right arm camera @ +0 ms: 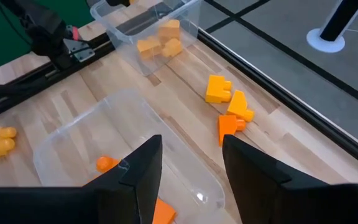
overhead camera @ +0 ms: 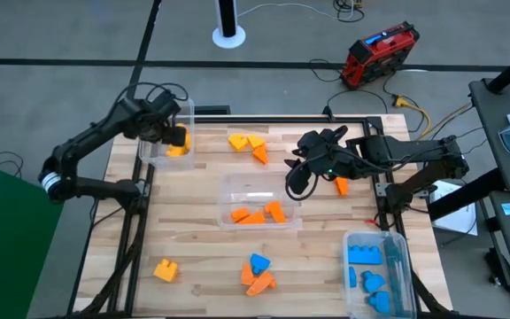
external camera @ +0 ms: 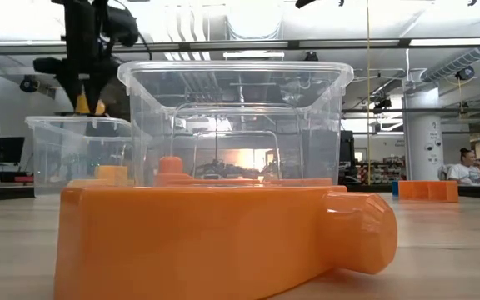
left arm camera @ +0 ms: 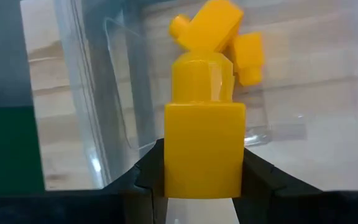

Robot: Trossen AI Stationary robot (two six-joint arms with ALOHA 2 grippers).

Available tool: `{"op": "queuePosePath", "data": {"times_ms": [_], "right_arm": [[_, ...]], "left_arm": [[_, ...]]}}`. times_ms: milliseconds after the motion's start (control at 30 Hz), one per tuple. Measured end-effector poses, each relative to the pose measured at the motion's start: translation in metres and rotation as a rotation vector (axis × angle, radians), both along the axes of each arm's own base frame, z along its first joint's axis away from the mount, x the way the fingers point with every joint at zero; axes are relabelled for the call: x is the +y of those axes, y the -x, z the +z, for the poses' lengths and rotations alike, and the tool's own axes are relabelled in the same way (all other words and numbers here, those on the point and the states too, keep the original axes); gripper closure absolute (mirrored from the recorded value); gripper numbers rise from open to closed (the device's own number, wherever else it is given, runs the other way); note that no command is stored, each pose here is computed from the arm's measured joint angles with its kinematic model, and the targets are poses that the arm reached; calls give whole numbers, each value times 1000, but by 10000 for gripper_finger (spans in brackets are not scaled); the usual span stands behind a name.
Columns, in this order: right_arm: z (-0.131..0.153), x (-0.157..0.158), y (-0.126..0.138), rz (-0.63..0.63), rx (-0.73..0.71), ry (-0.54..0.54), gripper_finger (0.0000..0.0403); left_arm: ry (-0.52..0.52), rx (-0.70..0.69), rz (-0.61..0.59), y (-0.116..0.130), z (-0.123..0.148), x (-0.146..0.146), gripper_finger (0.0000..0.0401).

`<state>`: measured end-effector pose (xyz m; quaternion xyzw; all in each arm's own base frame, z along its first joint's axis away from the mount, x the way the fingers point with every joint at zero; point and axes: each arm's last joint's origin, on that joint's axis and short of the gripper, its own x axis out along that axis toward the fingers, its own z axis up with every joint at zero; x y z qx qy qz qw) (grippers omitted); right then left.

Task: Sort blocks
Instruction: Put the yellow game piece into the top left transparent bin, then put the orange game piece into the middle transparent bin

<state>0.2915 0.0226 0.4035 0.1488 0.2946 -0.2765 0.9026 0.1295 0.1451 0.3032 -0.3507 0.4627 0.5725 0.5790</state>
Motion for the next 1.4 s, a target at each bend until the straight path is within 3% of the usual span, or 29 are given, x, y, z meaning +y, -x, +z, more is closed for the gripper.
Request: {"op": "queuePosePath", "data": {"times_ms": [400, 733, 1033, 1400], "right_arm": [[0, 0, 0, -1, -4, -2, 255], [0, 0, 0, -8, -8, -11, 252], [0, 0, 0, -23, -17, -26, 245], [3, 0, 1, -58, -44, -79, 281]], "left_arm": [[-42, -20, -29, 0, 10, 2, 214], [-155, -126, -89, -6, 52, -5, 184], [-205, -241, -240, -24, 78, -37, 184], [-163, -354, -438, -44, 85, -91, 184]]}}
